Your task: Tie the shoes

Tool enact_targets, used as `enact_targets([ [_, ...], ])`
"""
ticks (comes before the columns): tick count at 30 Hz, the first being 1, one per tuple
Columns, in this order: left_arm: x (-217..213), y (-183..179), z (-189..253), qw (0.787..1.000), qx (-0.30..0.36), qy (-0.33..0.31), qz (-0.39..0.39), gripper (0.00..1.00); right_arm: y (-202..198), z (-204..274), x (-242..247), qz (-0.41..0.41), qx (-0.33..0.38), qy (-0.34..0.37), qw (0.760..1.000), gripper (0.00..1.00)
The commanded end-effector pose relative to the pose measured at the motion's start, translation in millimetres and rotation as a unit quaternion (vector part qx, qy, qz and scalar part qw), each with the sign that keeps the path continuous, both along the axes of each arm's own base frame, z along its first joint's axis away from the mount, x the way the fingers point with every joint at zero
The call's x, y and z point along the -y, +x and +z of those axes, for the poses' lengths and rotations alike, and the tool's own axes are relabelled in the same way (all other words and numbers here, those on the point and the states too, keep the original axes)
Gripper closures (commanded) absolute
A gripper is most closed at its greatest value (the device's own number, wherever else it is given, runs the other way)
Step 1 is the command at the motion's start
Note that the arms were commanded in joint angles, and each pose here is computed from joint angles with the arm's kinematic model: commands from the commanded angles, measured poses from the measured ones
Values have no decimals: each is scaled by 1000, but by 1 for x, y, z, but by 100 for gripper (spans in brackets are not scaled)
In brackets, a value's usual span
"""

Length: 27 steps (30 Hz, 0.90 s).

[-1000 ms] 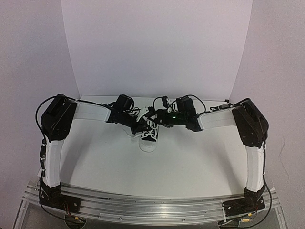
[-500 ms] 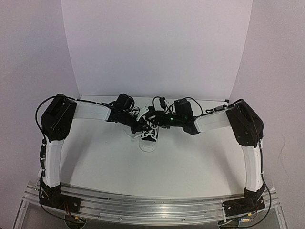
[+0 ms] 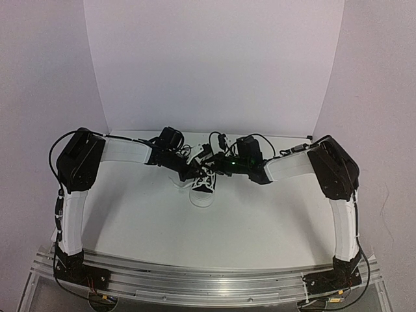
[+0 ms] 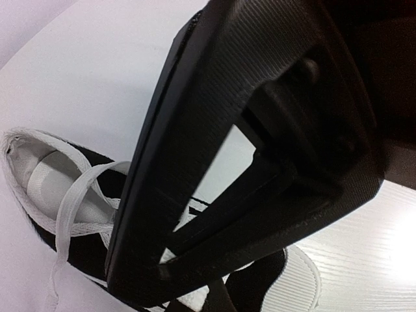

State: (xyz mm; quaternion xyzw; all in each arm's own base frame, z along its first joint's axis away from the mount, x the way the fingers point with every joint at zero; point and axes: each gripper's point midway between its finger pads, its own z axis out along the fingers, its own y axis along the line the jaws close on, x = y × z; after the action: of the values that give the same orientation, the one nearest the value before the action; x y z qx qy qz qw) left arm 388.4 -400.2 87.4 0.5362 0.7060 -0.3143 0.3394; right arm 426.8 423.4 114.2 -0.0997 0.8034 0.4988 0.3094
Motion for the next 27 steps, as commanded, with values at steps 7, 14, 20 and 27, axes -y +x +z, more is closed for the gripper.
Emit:
enact_targets([
  [7, -7, -10, 39, 995, 54, -4, -89, 48, 0, 7, -1, -22, 15, -27, 999, 100],
  [14, -56, 12, 68, 988, 39, -30, -144, 34, 1, 10, -1, -23, 14, -29, 999, 100],
  [20, -74, 83, 14, 992, 86, 66, -66, 31, 2, 13, -3, -18, 18, -30, 999, 100],
  [27, -61, 91, -23, 986, 101, 86, -103, 28, 4, 16, -6, -17, 19, -28, 999, 100],
])
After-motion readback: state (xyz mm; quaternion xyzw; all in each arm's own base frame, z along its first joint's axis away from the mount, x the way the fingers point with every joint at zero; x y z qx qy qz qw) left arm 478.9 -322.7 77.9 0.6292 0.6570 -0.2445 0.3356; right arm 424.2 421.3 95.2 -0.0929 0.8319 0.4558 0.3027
